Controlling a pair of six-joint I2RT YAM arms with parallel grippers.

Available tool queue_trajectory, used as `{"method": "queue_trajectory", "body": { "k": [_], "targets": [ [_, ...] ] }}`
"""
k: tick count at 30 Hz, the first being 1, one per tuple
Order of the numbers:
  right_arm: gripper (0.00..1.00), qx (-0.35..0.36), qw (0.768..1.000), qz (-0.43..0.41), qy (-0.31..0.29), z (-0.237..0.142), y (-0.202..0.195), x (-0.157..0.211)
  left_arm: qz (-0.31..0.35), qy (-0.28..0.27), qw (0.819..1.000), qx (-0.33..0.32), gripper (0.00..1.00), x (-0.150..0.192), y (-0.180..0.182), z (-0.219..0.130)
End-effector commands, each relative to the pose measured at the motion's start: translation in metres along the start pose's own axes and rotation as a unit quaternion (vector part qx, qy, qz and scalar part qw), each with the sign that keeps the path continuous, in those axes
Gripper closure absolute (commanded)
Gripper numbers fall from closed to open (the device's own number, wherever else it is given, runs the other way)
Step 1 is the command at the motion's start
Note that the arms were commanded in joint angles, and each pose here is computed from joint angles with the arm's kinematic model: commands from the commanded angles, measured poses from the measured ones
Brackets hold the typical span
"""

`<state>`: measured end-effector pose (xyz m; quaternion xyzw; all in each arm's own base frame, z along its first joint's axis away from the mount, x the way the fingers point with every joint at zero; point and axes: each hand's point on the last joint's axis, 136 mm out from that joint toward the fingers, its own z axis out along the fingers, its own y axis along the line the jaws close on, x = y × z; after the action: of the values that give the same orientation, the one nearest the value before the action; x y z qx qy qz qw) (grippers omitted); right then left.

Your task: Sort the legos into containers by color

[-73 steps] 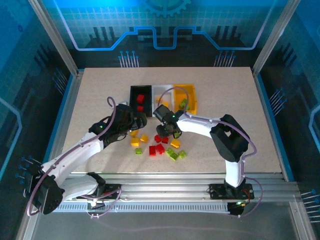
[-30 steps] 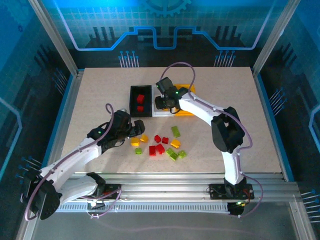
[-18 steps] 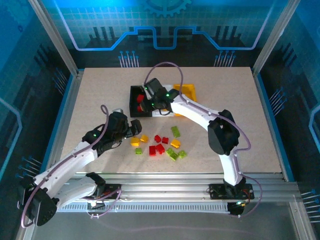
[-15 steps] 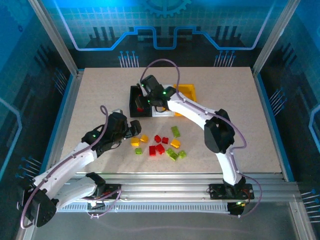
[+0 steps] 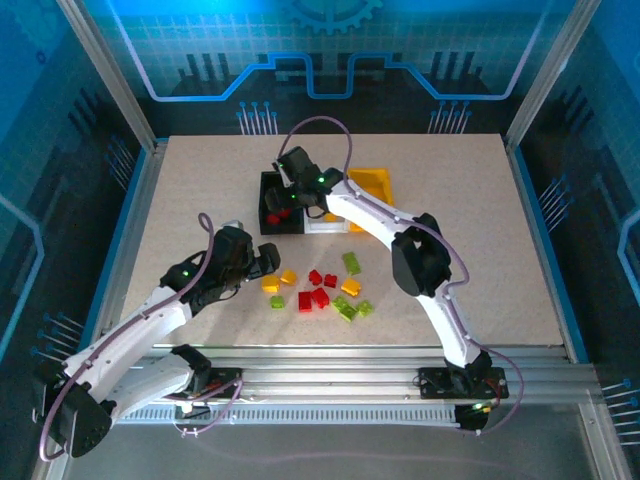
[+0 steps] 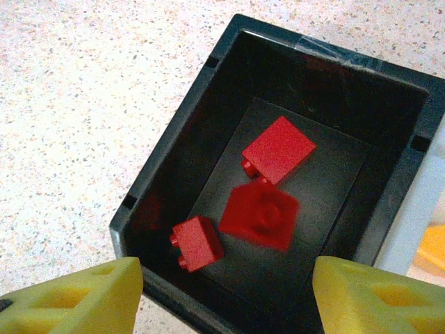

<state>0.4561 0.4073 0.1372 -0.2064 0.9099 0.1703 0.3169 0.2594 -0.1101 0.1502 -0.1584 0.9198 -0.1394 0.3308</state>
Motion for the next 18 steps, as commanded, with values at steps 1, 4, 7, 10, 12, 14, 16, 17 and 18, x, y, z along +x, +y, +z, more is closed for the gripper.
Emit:
{"method": "queue_trajectory", "body": {
  "k": [1, 4, 7, 10, 12, 14, 16, 17, 18],
  "targets": [
    [0.33, -0.016, 0.999, 0.016, -0.044, -0.046, 0.005, -0.023, 0.018, 0.009, 1.000, -0.003, 0.01, 0.001, 0.001, 0.003],
    [0.34, -0.021, 0.998, 0.027, -0.044, -0.065, 0.002, -0.007, 0.029, 0.028, 0.999, -0.014, 0.01, 0.007, 0.001, 0.016],
    [0.34, -0.024, 0.999, 0.032, -0.036, -0.081, -0.002, 0.021, 0.033, 0.049, 0.998, -0.035, 0.01, 0.015, 0.005, 0.036],
    [0.34, -0.029, 0.998, 0.039, -0.031, -0.096, -0.005, 0.046, 0.015, 0.078, 0.996, -0.043, 0.12, 0.021, 0.009, 0.063],
    [0.34, -0.032, 0.998, 0.041, -0.031, -0.106, -0.006, 0.061, 0.007, 0.087, 0.995, -0.041, 0.18, 0.021, 0.007, 0.082],
    [0.34, -0.031, 0.998, 0.041, -0.030, -0.115, -0.008, 0.073, 0.014, 0.084, 0.995, -0.044, 0.18, 0.018, 0.005, 0.095],
    [0.34, -0.031, 0.998, 0.041, -0.031, -0.123, -0.008, 0.082, 0.022, 0.081, 0.995, -0.053, 0.17, 0.014, 0.004, 0.106],
    [0.34, -0.030, 0.998, 0.042, -0.032, -0.127, -0.010, 0.086, 0.027, 0.082, 0.994, -0.065, 0.17, 0.012, 0.006, 0.112],
    [0.34, -0.031, 0.998, 0.043, -0.033, -0.131, -0.010, 0.088, 0.031, 0.083, 0.993, -0.075, 0.18, 0.012, 0.008, 0.116]
  ]
}}
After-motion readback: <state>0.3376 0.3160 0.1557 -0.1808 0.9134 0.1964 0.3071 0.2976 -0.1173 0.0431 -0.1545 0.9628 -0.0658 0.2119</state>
